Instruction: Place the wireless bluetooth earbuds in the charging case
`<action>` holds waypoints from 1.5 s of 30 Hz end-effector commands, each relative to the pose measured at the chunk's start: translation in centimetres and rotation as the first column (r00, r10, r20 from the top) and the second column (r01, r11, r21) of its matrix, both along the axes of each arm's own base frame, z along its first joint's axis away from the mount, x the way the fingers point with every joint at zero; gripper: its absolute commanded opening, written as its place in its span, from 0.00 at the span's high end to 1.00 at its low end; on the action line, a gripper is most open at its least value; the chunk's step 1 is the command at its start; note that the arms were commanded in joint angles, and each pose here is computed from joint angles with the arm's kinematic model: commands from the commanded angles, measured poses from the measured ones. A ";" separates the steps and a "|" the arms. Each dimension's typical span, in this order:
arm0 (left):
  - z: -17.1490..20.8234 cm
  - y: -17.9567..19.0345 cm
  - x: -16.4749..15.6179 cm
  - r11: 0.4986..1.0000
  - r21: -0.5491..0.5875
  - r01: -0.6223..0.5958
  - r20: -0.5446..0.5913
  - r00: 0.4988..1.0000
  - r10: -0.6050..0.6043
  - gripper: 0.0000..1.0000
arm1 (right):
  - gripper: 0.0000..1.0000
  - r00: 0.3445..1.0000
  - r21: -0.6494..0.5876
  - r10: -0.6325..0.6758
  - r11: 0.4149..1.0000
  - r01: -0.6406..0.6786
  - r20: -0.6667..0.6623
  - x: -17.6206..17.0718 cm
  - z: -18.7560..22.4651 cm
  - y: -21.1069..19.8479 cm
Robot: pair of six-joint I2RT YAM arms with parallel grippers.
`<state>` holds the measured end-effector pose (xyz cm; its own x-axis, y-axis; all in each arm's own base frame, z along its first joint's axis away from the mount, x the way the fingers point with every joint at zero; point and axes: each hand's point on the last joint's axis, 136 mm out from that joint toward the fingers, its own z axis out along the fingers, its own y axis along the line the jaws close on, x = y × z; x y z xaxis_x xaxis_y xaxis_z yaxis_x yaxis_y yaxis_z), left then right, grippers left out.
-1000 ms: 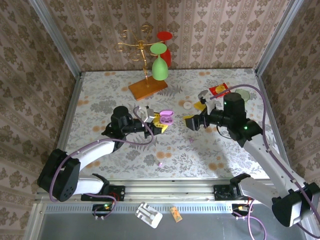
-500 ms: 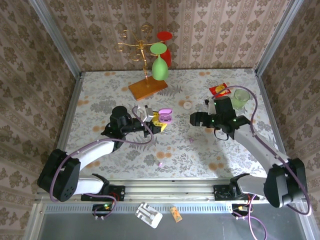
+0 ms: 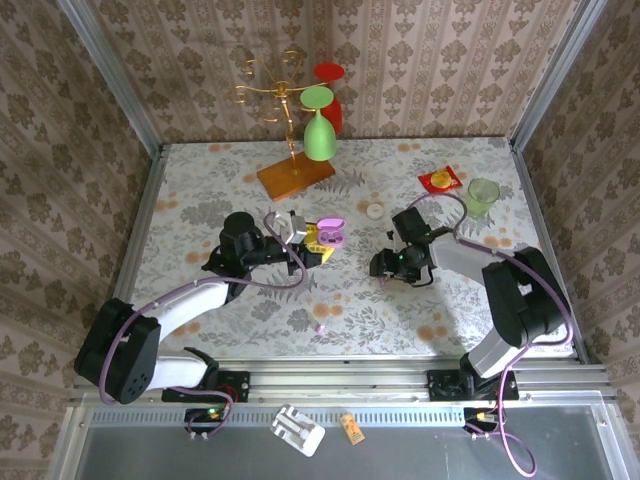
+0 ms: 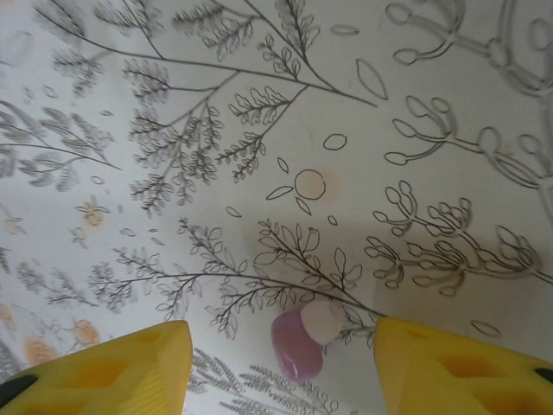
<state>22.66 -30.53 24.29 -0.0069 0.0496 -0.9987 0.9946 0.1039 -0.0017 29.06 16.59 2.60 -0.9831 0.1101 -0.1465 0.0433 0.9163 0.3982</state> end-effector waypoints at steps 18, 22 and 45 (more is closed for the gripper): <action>1.0 0.4 -0.8 1.000 -0.016 0.018 0.011 1.000 -0.018 0.73 | 0.45 0.991 0.016 0.129 0.992 -0.129 -0.031 1.6 0.0 2.2; 1.0 0.5 -0.8 1.000 -0.010 0.014 0.016 1.000 -0.014 0.73 | 0.44 0.989 0.014 0.136 0.991 -0.135 -0.055 0.7 -0.5 1.9; 0.9 0.3 -0.6 1.000 -0.003 0.015 0.015 1.000 -0.015 0.73 | 0.43 0.994 0.034 0.105 0.994 -0.103 -0.037 -4.6 1.9 0.2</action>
